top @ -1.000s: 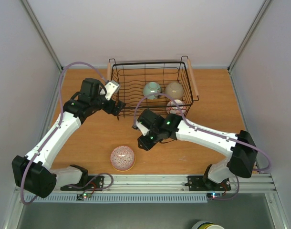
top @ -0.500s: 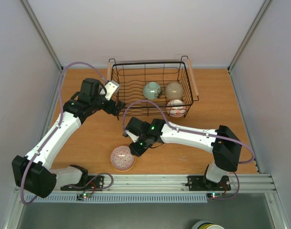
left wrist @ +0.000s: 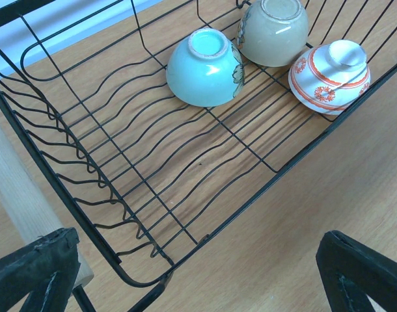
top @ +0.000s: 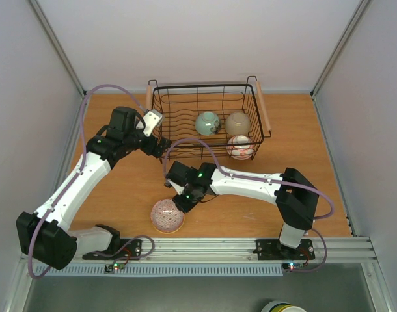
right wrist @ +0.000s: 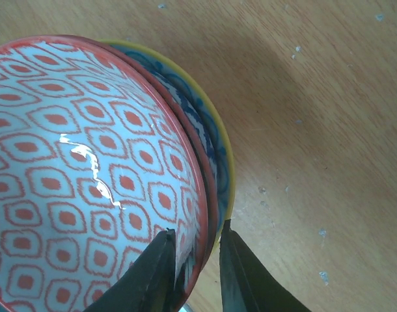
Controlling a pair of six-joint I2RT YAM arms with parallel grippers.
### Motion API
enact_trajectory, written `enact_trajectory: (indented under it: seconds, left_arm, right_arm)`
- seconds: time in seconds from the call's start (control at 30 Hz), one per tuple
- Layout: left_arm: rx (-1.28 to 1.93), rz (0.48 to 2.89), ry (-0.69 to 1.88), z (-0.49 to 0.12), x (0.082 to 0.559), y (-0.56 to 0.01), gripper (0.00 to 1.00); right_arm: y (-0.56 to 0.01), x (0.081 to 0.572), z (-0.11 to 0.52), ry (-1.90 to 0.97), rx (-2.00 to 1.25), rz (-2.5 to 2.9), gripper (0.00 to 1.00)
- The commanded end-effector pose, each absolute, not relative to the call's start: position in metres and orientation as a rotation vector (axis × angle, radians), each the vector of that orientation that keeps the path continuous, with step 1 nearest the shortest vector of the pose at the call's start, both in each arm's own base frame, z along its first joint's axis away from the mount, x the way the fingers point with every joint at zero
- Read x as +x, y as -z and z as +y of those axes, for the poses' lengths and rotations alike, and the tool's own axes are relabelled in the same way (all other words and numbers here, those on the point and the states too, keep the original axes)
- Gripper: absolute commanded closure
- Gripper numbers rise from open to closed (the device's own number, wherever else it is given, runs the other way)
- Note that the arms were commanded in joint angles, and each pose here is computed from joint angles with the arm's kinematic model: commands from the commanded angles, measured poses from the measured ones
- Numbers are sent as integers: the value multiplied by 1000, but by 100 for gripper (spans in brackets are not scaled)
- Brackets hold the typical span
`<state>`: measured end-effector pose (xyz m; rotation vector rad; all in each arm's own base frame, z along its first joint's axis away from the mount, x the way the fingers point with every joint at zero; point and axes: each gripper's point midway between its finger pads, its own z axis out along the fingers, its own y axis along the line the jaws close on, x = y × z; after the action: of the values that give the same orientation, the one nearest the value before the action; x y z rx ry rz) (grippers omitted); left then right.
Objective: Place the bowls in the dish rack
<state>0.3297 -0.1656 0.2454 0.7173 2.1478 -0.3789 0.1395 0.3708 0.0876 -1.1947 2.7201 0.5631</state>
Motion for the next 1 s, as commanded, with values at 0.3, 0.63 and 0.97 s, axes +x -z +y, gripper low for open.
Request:
enact_trajectory:
  seconds: [0.3,0.63,0.97]
  left_arm:
    - [701,2107,388,-165,330,-257,1]
    - [805,2100,515,-181,312,-257,1]
    - [939,2066,688,-199,286,-260,1]
  right_arm:
    - [-127,144,373,-581,-1160,2624,99]
    - [-190,172,355,-477,-1098,2434,99]
    - [-207,205,336,-389,-990,2409,99]
